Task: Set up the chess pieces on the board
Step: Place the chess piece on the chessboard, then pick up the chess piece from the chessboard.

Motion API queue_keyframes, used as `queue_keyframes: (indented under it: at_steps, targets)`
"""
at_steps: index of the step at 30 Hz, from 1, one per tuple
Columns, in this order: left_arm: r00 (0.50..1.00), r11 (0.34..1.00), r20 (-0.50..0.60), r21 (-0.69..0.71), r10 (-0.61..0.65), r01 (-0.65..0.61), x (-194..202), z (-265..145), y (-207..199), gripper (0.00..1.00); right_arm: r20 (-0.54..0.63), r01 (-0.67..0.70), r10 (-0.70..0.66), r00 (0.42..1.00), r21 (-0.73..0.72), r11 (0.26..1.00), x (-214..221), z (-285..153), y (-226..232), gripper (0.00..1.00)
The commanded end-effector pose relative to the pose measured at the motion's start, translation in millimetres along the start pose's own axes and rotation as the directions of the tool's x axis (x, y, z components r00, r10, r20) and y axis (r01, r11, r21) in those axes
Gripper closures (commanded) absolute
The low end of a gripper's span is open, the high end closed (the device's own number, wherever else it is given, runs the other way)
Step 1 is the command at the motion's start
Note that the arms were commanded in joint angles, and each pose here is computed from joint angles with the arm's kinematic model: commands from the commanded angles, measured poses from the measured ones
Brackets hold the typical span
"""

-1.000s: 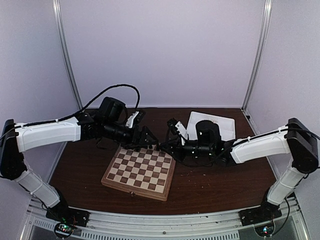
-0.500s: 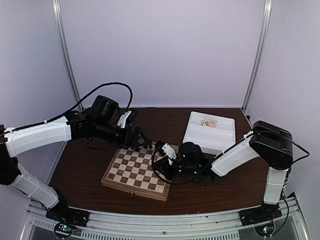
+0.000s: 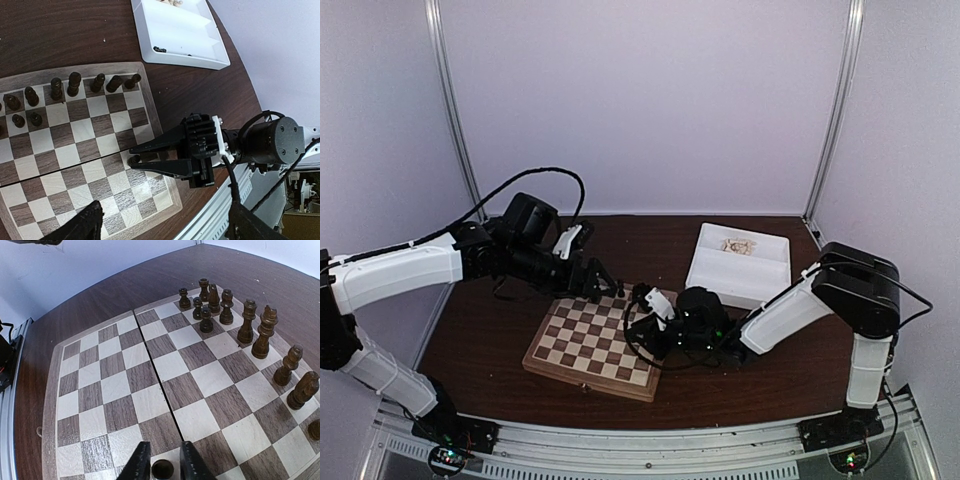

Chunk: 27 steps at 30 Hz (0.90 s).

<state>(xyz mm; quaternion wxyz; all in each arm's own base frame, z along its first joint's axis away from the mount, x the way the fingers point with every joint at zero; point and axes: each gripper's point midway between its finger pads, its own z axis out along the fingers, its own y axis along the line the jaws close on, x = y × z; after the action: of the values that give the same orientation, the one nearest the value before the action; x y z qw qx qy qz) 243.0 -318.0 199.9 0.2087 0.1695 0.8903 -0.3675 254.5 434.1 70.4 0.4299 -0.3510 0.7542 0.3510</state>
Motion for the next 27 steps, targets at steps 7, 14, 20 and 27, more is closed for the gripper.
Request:
queue_keyframes:
  at_steps: [7,14,20,27]
  targets:
    - [0.999,0.998,-0.006,-0.055,0.039,-0.039,1.7,5.4,15.2,0.13,0.010,0.021,-0.021,1.000,0.035,0.999,-5.8,-9.4,-1.1,0.58]
    - [0.996,0.988,-0.057,-0.135,0.065,-0.072,13.7,17.2,35.3,0.18,0.066,0.029,-0.033,0.997,0.057,0.998,-42.7,-39.7,4.2,0.51]
    - [0.980,0.957,-0.144,-0.234,0.139,-0.170,28.1,35.4,37.4,0.20,0.015,0.051,-0.055,0.998,0.203,0.978,-57.3,-66.7,-14.5,0.49]
    - [0.956,0.899,-0.214,-0.348,0.201,-0.267,40.5,59.5,38.3,0.27,0.005,0.030,-0.038,0.999,0.519,0.854,-69.9,-112.8,-65.7,0.46]
